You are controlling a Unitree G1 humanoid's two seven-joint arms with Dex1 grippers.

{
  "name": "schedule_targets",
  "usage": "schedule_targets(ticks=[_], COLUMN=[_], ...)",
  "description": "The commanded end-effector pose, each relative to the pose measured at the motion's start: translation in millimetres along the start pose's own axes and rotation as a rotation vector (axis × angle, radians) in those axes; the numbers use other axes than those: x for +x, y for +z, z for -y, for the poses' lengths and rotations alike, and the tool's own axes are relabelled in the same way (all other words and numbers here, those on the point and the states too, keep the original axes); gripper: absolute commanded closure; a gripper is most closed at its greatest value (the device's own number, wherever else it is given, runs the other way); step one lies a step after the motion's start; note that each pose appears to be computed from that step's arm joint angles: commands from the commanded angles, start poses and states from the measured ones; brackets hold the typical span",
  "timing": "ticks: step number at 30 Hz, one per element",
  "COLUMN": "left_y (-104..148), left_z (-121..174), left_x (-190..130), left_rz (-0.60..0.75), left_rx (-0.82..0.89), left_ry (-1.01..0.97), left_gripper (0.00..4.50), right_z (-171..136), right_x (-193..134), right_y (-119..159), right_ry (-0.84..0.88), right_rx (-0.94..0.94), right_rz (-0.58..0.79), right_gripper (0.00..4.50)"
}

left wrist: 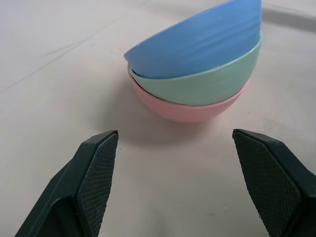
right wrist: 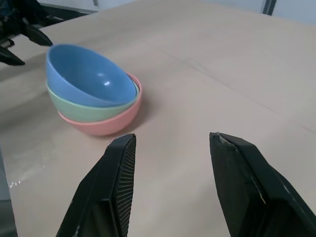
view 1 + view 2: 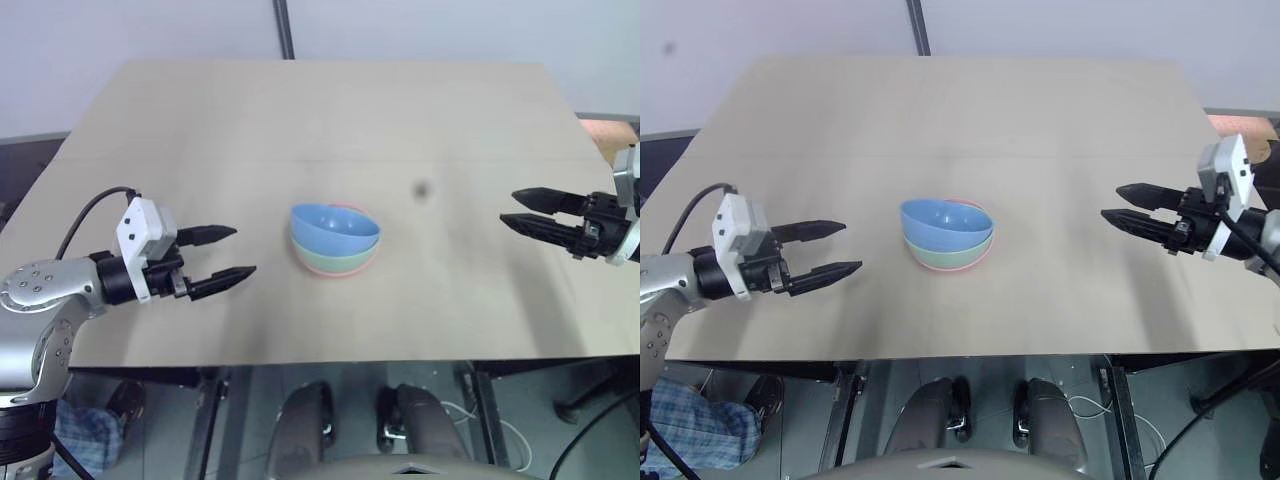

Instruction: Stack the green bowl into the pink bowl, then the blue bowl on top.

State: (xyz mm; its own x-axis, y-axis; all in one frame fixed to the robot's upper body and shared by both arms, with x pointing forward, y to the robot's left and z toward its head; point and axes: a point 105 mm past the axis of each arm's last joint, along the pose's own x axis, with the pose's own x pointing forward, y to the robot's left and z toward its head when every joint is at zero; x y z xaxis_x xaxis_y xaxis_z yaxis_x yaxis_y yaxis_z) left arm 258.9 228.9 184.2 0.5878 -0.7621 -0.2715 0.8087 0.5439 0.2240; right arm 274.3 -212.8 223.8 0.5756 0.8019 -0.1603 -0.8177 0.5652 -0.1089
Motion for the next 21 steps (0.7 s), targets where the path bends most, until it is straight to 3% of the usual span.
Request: schedule_targets(ticks=[1, 21], left_y=[10.1, 12.4], left_z=[-2.5, -1.0], left_x=[-6.8, -4.9], left_rz=[0.001, 0.006], left_rx=[0.056, 0.069], left_ry=[0.017, 0.014], left_gripper=[0.56, 0.56], right_z=[-0.9, -8.2], right_x=[-9.5, -3.5], right_y=[10.8, 2.2], right_ry=[-0.004, 0.032], right_rx=[-0.072, -0.078], right_rz=[0.021, -0.011], right_gripper=[1.89, 1.89])
